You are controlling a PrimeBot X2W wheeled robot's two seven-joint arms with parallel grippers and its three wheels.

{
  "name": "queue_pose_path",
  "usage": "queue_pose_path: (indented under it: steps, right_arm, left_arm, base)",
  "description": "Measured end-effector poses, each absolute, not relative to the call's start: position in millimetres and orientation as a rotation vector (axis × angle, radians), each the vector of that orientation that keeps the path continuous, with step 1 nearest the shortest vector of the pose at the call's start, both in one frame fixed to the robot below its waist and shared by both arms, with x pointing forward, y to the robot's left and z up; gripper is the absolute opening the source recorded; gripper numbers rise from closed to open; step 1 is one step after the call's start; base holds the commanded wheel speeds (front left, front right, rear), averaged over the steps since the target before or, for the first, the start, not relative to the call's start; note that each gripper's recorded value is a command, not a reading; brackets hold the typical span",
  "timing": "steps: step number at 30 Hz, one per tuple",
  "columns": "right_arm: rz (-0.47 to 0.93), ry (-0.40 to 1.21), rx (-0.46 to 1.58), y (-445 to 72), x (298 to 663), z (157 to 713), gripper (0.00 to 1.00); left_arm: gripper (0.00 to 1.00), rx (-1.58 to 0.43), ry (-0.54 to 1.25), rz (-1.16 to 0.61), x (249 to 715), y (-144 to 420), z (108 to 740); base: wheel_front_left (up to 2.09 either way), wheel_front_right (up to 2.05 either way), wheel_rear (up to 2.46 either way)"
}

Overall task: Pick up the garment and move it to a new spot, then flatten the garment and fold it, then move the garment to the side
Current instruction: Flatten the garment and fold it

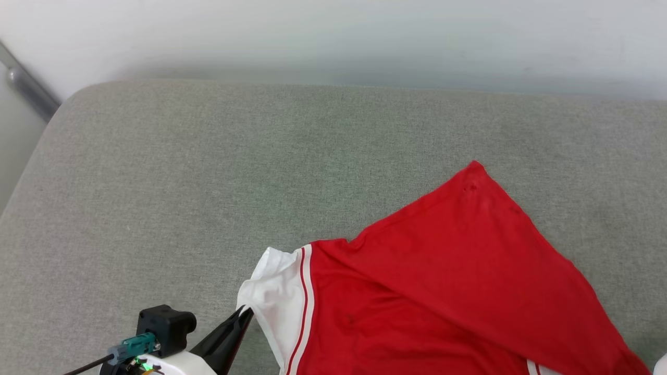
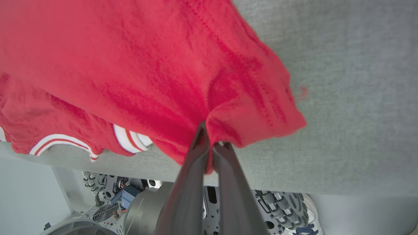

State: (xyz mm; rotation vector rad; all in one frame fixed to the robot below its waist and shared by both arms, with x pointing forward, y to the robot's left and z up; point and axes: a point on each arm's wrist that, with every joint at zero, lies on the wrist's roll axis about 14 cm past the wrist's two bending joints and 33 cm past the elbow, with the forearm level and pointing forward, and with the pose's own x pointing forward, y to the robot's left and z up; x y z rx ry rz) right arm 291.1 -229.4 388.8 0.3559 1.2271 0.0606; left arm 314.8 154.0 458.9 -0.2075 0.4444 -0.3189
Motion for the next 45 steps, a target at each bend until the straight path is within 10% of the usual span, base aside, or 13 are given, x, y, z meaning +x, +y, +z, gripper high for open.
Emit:
queue_pose_path:
  steps: [5,7,20,45]
  right_arm:
    - [0.08,1.234,0.331,-227,281,381,0.0]
    - [0.095,1.216,0.326,-227,284,383,1.0]
    - [0.409,0.929,0.059,-170,408,472,1.0]
    - [0.464,1.246,-0.24,-104,511,365,1.0]
  left_arm:
    - [0.0,-0.211,0.435,-0.328,313,151,462]
    - [0.0,-0.209,0.431,-0.328,312,151,464]
    - [0.0,-0.202,0.431,-0.288,314,160,467]
    - [0.0,-0.215,0.456,-0.183,321,173,453]
  base:
    - [0.0,0.0,0.0]
    - [0.0,0.0,0.0]
    - [0.0,0.0,0.0]
    - [0.0,0.0,0.0]
